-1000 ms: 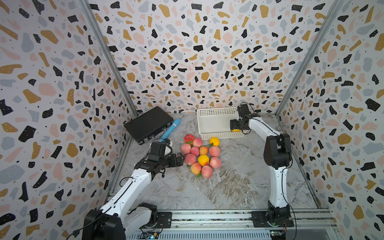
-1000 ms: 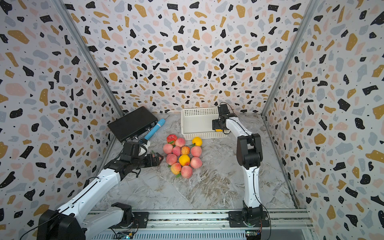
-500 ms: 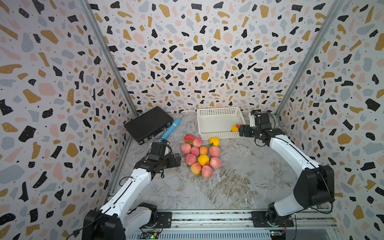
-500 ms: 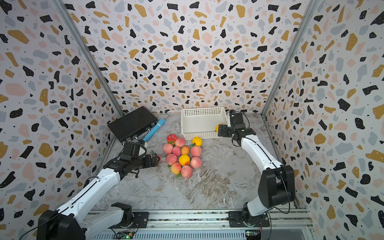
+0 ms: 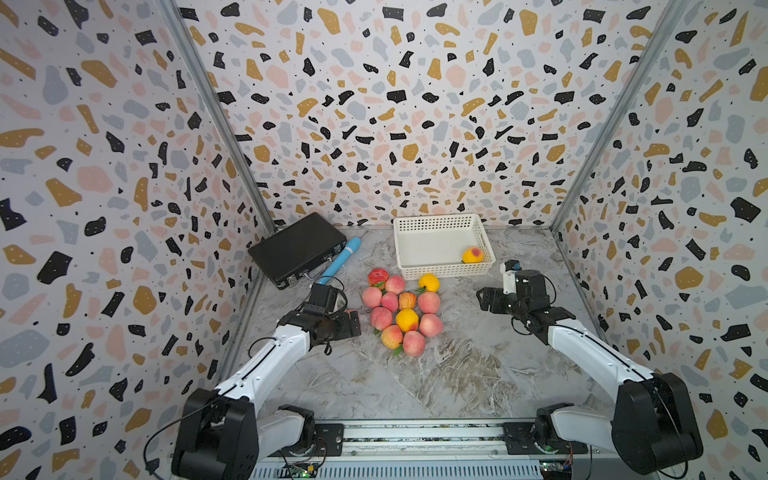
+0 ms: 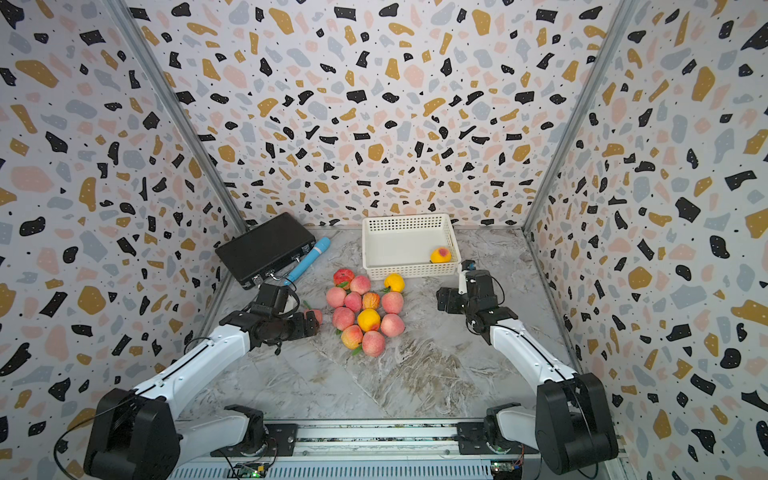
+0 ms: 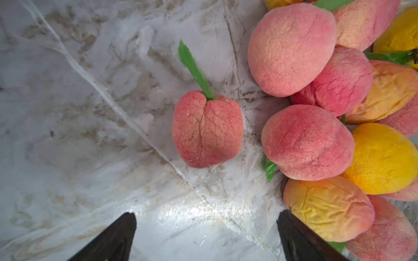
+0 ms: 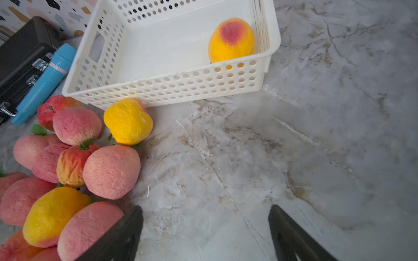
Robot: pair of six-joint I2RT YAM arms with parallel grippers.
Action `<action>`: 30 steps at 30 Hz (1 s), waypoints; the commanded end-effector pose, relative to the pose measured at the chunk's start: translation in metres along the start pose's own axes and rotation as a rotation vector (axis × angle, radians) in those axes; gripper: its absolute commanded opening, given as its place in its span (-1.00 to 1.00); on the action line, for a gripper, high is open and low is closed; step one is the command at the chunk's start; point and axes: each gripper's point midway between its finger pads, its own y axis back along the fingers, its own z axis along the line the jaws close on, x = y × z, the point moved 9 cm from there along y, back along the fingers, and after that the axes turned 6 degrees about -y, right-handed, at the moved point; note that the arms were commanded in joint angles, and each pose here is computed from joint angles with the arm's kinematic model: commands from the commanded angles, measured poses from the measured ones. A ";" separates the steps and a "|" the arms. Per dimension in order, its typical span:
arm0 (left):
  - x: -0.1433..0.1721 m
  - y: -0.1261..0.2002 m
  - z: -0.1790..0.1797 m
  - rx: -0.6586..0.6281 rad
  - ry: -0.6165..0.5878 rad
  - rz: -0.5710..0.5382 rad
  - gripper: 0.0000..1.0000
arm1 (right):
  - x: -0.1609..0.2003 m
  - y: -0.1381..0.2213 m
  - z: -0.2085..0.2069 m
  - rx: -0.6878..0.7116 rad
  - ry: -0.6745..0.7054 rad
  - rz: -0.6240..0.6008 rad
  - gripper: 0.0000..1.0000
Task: Put the peaches into the basket
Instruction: Pick up the peach from the center of the board.
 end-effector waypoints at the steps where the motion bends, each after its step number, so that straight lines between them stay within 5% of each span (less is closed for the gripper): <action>1: -0.026 -0.001 -0.009 0.023 0.002 -0.066 0.98 | -0.005 0.006 0.005 -0.038 -0.008 -0.046 0.77; 13: -0.053 -0.039 -0.006 -0.076 0.005 -0.047 0.78 | -0.005 0.012 0.006 -0.049 -0.006 -0.061 0.77; 24: -0.049 -0.053 -0.004 -0.088 0.008 -0.013 0.10 | -0.004 0.012 0.006 -0.045 -0.010 -0.058 0.77; 30: -0.055 -0.036 -0.008 -0.078 -0.011 -0.047 -0.01 | -0.003 0.011 0.005 -0.035 -0.018 -0.054 0.77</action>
